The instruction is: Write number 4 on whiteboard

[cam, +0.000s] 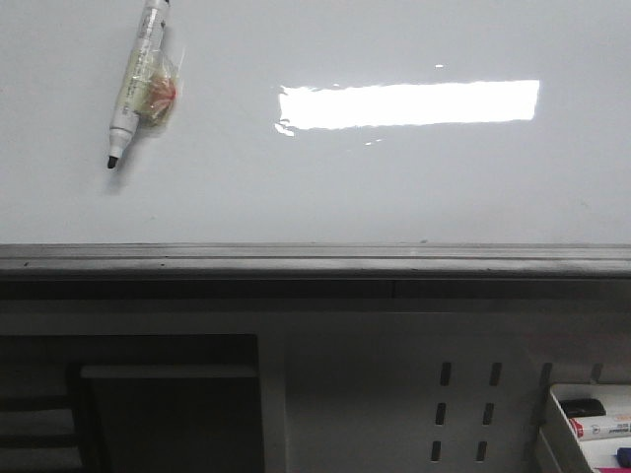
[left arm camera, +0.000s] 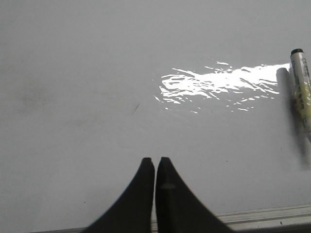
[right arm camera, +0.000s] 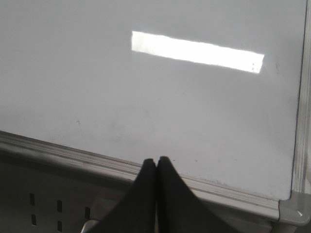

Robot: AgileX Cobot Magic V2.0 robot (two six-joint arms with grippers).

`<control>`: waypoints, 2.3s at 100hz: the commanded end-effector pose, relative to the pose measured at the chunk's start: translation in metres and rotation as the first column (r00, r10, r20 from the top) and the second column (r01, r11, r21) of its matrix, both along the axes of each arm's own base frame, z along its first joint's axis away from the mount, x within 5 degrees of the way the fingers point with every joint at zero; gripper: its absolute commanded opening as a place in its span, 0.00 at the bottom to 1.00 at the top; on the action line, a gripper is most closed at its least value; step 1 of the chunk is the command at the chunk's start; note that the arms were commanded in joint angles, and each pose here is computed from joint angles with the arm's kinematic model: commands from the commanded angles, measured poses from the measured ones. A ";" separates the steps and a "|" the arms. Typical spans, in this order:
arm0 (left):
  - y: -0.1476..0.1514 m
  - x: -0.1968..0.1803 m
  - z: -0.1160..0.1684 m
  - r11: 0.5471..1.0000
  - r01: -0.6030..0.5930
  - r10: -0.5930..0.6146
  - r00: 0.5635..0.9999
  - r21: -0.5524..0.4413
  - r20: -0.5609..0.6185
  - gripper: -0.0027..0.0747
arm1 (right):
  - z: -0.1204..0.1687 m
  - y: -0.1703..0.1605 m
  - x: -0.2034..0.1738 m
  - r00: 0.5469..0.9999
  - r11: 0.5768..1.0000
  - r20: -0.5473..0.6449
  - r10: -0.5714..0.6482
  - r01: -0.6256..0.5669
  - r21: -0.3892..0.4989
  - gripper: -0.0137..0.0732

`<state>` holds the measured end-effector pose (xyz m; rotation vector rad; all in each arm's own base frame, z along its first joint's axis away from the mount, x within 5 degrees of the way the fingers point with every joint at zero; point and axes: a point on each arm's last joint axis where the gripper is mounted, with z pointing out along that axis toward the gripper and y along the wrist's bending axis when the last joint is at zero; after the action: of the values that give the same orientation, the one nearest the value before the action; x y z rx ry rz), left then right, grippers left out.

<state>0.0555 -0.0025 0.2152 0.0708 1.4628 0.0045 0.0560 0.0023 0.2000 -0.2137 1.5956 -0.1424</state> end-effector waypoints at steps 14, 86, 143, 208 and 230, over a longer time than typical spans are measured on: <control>0.001 -0.002 -0.001 1.000 -0.009 0.011 0.997 -0.022 0.072 0.01 | 0.001 0.000 -0.001 0.997 1.000 0.075 -0.004 0.004 -0.008 0.09; 0.001 -0.002 -0.001 1.000 -0.009 0.011 0.997 -0.022 0.072 0.01 | 0.001 0.000 -0.001 0.997 1.000 0.075 -0.004 0.004 -0.008 0.09; 0.007 -0.002 0.000 0.842 0.032 0.008 0.997 -0.539 0.071 0.01 | 0.011 -0.003 -0.002 0.986 0.860 0.159 -0.051 -0.037 0.509 0.09; -0.022 0.015 0.104 0.962 0.208 -0.252 0.927 -0.178 -0.277 0.01 | 0.086 0.019 0.040 0.950 0.895 -0.262 0.171 -0.039 0.445 0.10; -0.037 0.041 0.112 0.928 0.327 -0.370 0.864 -0.179 -0.341 0.03 | 0.103 0.022 0.058 0.922 0.905 -0.328 0.203 -0.049 0.422 0.23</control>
<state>0.0860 -0.0347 0.3131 0.2220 1.8565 -0.3875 0.1067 0.0254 0.2861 0.0046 1.9821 0.3849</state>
